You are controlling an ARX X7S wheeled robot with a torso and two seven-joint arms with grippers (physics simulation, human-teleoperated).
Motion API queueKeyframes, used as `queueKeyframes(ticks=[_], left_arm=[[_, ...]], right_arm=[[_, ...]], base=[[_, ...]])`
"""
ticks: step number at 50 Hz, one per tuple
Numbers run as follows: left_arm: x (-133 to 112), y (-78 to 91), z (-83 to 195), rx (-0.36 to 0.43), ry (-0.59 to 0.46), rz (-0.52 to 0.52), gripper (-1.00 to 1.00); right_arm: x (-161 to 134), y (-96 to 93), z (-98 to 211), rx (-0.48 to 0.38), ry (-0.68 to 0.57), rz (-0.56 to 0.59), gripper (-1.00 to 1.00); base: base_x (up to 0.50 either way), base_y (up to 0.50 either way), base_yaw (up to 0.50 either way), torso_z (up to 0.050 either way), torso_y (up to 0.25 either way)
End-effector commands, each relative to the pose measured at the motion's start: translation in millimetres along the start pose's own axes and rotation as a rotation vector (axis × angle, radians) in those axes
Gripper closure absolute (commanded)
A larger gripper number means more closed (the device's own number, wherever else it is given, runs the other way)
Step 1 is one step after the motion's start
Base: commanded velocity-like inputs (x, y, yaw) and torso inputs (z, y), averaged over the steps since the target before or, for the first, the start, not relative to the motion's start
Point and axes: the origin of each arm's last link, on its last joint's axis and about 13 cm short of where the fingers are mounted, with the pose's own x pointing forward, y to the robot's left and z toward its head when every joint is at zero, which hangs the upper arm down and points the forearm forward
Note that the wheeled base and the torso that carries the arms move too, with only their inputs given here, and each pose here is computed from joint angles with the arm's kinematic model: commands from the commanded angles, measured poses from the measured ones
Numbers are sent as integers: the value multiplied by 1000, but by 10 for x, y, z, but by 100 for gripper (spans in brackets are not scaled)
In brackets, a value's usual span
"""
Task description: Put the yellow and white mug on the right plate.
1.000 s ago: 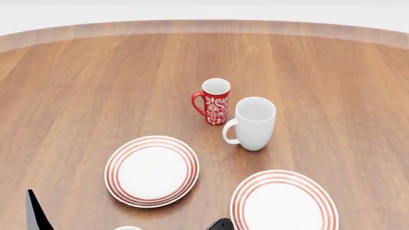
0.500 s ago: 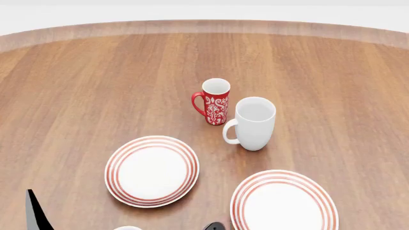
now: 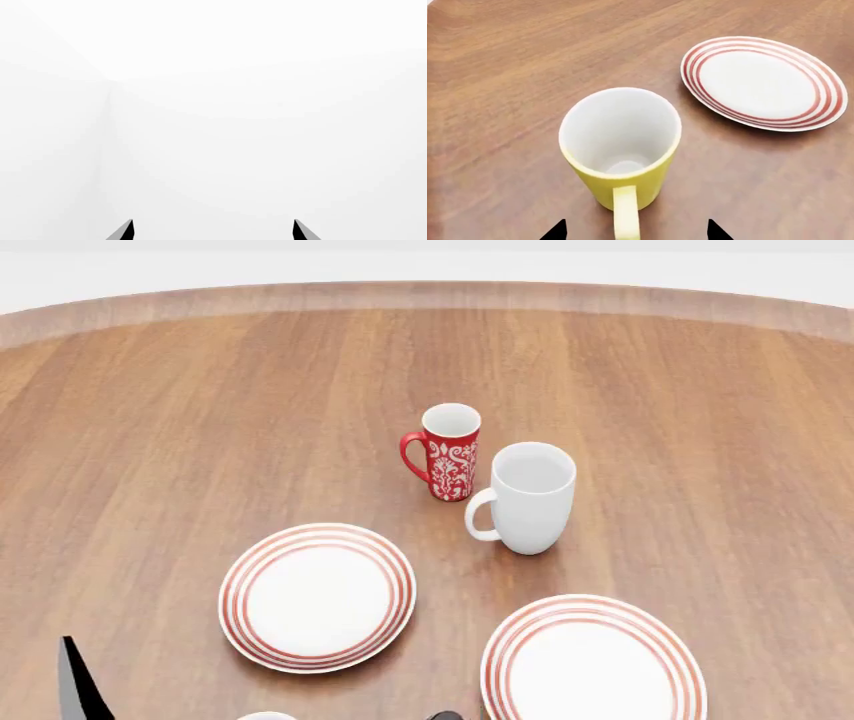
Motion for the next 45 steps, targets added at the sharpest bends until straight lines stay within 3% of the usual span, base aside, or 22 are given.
queueKeyframes(ticks=[1,40,41,45], left_arm=[[7,2,-4,12,-7,-5,-100],[13,9,-19,11,0,-2,-100],[14,9,-19,12,0,-2,-100],[21,12,-23,12,2,1,-100]], right_arm=[[75,4,-27,7,-2,3,-100],[218,25,-126,-28,26,21,-100],[219,27,-128,-28,26,23,100],[223,41,-140,-34,29,28,100]], base=[[0,0,0,0,0],[0,0,0,0,0],[0,0,0,0,0],[0,0,0,0,0]])
